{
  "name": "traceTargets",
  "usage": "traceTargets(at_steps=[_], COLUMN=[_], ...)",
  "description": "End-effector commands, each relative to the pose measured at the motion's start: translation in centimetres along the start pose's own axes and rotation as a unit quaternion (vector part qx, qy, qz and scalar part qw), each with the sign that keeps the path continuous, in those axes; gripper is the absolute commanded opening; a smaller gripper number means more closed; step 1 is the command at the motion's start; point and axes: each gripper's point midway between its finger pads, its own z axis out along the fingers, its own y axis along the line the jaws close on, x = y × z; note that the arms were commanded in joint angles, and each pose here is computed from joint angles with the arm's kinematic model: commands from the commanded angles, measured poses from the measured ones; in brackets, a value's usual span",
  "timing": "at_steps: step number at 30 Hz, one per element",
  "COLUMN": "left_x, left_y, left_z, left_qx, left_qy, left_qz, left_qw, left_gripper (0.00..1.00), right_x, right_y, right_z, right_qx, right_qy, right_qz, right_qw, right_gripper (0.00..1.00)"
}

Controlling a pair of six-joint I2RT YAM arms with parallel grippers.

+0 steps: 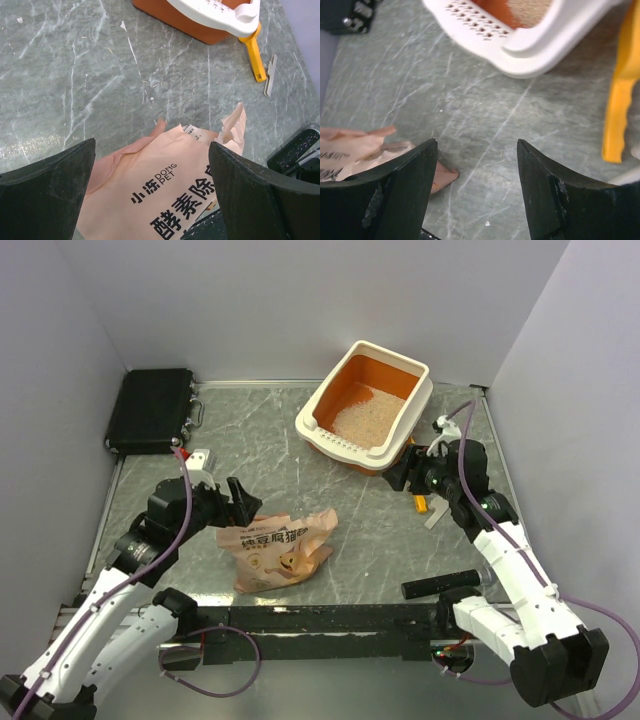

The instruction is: Fill the litter box with clean litter

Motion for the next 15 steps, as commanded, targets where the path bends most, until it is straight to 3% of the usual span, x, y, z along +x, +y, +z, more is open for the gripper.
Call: traceTargets(at_steps=[1, 9, 15], left_x=[-0.4, 0.0, 0.3], left_y=[0.0, 0.6, 2.3], left_z=[0.5, 1.0, 1.9], left_qx=[-0.005, -0.021, -0.087], left_qy=[-0.006, 0.005, 0.023], left_qz=[-0.007, -0.013, -0.059], left_qw=[1.0, 1.0, 0.994], left_gripper=[0.99, 0.99, 0.97], right_x=[-1.0, 1.9, 5.6], right_y=[3.4, 6.5, 7.4], right_z=[0.0, 1.1, 3.8], right_qx=[-0.086, -0.149, -0.202], right_qy=[-0.01, 0.067, 0.138], right_qz=[-0.057, -0.117, -0.063], right_qw=[0.995, 0.98, 0.968], right_gripper=[0.73, 0.76, 0.81])
